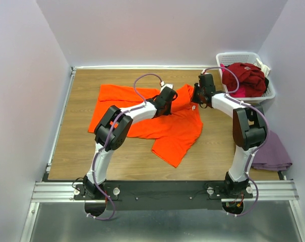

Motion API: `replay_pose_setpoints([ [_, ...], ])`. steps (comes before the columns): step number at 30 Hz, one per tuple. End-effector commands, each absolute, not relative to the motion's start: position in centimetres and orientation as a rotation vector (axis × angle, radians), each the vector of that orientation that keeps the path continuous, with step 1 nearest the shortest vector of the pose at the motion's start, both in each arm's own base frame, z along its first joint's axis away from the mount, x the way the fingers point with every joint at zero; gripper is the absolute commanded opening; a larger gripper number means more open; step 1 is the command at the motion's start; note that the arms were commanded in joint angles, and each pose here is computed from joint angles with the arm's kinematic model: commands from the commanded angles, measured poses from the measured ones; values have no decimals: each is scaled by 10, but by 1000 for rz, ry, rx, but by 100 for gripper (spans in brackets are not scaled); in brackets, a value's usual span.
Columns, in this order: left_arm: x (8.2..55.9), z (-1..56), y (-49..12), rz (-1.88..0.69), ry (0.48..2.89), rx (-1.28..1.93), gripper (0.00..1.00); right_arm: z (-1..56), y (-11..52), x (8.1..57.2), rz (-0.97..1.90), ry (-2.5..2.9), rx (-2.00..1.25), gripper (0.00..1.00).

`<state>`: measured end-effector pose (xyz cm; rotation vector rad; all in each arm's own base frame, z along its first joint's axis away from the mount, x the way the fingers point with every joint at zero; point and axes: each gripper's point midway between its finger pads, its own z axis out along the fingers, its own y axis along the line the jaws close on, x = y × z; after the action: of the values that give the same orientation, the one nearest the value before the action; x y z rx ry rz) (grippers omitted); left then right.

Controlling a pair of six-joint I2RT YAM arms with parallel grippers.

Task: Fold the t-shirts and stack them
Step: Fold the flattened tshirt in 1/3 of the way

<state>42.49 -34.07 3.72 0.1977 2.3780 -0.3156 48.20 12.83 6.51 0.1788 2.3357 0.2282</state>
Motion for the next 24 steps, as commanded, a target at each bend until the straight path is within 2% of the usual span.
replay_pose_setpoints([
  [1, 421, 47, -349, -348, 2373, 253, 5, 47, 142, 477, 297, 2399, 159, 32],
  [3, 421, 48, -348, -342, 2372, 248, 13, 43, 143, 475, 295, 2409, 153, 32],
  [4, 421, 50, -347, -340, 2368, 243, 21, 43, 143, 475, 295, 2411, 155, 31],
  [6, 422, 54, -343, -321, 2358, 228, 29, 41, 142, 472, 294, 2417, 151, 31],
  [7, 421, 58, -340, -318, 2350, 220, 38, 41, 141, 471, 290, 2416, 150, 32],
  [10, 422, 69, -334, -299, 2326, 204, 46, 38, 140, 465, 283, 2429, 137, 32],
  [24, 441, 116, -291, -226, 2241, 89, 49, 38, 136, 445, 285, 2447, 95, 29],
])
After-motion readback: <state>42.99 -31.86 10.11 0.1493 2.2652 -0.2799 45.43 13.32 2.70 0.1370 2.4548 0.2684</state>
